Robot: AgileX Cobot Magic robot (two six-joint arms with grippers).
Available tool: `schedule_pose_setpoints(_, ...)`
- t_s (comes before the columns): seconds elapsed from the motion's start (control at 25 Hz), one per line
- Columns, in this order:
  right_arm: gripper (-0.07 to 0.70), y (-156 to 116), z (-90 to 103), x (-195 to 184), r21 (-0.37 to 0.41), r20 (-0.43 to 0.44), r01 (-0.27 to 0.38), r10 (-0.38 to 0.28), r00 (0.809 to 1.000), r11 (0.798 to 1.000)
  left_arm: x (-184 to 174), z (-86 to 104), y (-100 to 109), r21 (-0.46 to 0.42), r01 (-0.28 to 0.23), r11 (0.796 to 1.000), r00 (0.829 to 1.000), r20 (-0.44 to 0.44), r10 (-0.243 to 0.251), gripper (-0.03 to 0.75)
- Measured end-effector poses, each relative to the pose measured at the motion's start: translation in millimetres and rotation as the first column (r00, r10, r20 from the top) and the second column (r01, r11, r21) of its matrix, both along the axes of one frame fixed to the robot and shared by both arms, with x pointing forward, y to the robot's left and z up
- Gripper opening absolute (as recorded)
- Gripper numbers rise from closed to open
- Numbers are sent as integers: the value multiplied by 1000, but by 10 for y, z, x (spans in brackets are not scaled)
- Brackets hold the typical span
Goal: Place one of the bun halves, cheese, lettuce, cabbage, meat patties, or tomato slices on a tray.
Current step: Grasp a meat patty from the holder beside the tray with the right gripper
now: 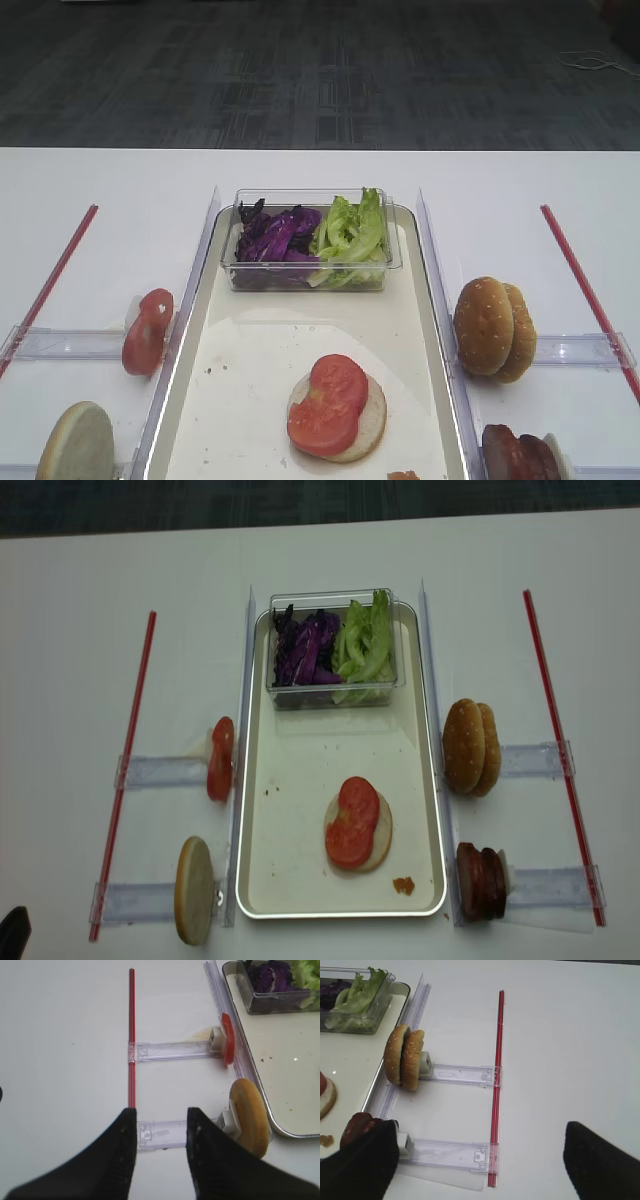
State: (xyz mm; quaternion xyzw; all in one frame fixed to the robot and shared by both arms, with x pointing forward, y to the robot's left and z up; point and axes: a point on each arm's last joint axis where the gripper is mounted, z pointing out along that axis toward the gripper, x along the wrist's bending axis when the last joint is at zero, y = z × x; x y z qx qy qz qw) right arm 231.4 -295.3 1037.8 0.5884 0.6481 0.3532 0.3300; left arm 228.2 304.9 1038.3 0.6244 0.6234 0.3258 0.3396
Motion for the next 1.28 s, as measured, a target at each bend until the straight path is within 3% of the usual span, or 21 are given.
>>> schedule_pose_setpoints(0.88, 616, 18, -1, -3, -4, -1, -26, 26, 1000, 1000, 0, 0, 0, 0, 0, 1000, 1000, 0, 0, 235)
schedule_pose_setpoints(1.04, 613, 21, 54, 34, 9, -90, -18, 18, 996, 1000, 0, 0, 0, 0, 0, 1000, 1000, 0, 0, 235)
schedule_pose_setpoints(1.2, 589, 25, 183, 152, 19, -239, -3, 7, 971, 1000, 0, 0, 0, 0, 0, 1000, 1000, 0, 0, 235)
schedule_pose_setpoints(1.28, 573, 29, 288, 231, 39, -273, 19, -7, 962, 999, 0, 0, 0, 0, 0, 1000, 1000, 0, 0, 235)
